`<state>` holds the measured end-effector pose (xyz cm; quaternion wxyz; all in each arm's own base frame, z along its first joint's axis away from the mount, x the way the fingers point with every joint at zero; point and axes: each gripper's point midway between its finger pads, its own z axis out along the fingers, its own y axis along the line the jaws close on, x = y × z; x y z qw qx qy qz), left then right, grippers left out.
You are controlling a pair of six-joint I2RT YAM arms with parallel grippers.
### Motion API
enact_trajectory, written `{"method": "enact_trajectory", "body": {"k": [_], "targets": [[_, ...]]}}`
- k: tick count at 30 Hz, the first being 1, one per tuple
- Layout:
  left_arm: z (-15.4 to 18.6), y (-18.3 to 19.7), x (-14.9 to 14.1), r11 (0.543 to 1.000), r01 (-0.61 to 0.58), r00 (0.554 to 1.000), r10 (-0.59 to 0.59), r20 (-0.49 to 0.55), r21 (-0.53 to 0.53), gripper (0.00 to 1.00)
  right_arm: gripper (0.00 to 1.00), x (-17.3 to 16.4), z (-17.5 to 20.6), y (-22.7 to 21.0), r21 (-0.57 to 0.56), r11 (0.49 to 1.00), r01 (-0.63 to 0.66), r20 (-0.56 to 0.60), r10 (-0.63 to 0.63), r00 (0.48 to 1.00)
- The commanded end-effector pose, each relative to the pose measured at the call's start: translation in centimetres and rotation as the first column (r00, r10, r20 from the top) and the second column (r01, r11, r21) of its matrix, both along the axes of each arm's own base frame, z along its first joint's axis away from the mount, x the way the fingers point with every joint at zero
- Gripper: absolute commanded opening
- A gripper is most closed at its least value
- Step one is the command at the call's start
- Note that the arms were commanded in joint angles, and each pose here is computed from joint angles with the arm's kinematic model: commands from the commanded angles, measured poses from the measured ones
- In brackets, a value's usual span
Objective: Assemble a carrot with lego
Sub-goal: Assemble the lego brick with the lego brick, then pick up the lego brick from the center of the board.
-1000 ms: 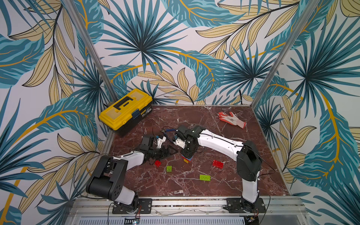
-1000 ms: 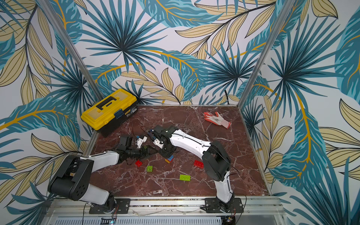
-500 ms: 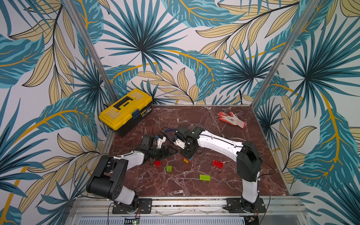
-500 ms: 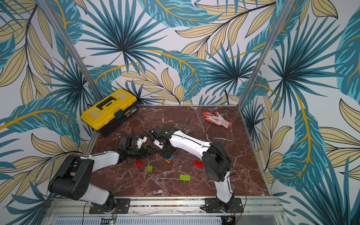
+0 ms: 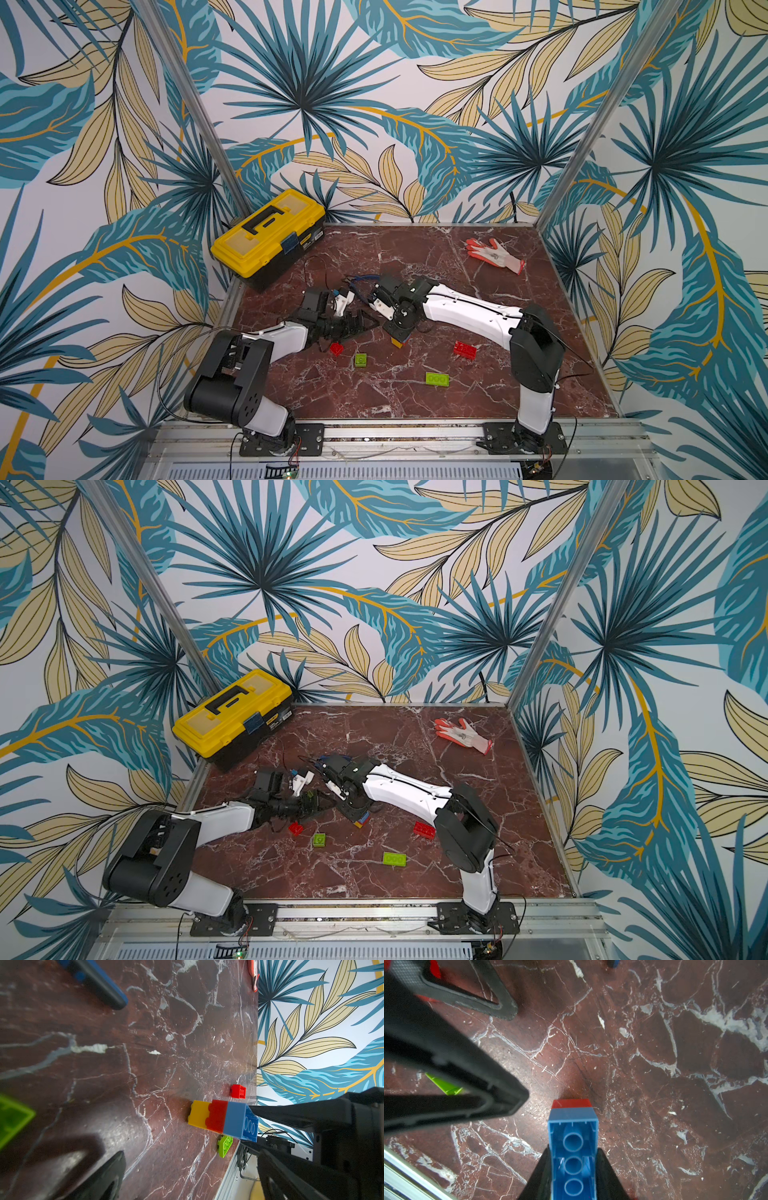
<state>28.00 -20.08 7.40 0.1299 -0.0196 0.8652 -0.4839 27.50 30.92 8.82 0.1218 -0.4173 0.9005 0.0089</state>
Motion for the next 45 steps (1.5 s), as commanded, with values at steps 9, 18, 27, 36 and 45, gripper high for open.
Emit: {"method": "enact_trajectory", "body": {"k": [9, 18, 27, 36, 45], "targets": [[1.0, -0.6, 0.3, 1.0, 0.011, 1.0, -0.011, 0.03, -0.012, 1.0, 0.27, -1.1, -4.0, -2.6, -0.096, 0.995, 0.038, -0.041, -0.042, 0.998], [1.3, -0.9, 0.4, 1.0, 0.015, 0.999, -0.014, 0.037, -0.014, 0.99, 0.28, -0.6, -1.3, -2.0, -0.033, 0.999, 0.041, 0.0, -0.041, 0.999], [1.4, -1.1, 0.4, 1.0, 0.017, 0.999, -0.017, 0.038, -0.012, 0.99, 0.37, -0.6, -0.7, -1.4, -0.018, 0.999, 0.032, -0.009, -0.033, 0.999], [1.3, -1.2, 0.3, 1.0, 0.019, 0.999, -0.019, 0.038, -0.007, 0.99, 0.64, -0.7, 1.3, -1.1, 0.027, 1.0, 0.011, 0.012, -0.011, 1.0], [2.0, -1.4, 0.4, 1.0, 0.018, 0.998, -0.017, 0.064, -0.007, 0.99, 0.99, -2.1, 8.4, -9.8, 0.057, 0.992, 0.11, 0.141, -0.117, 0.983]]}}
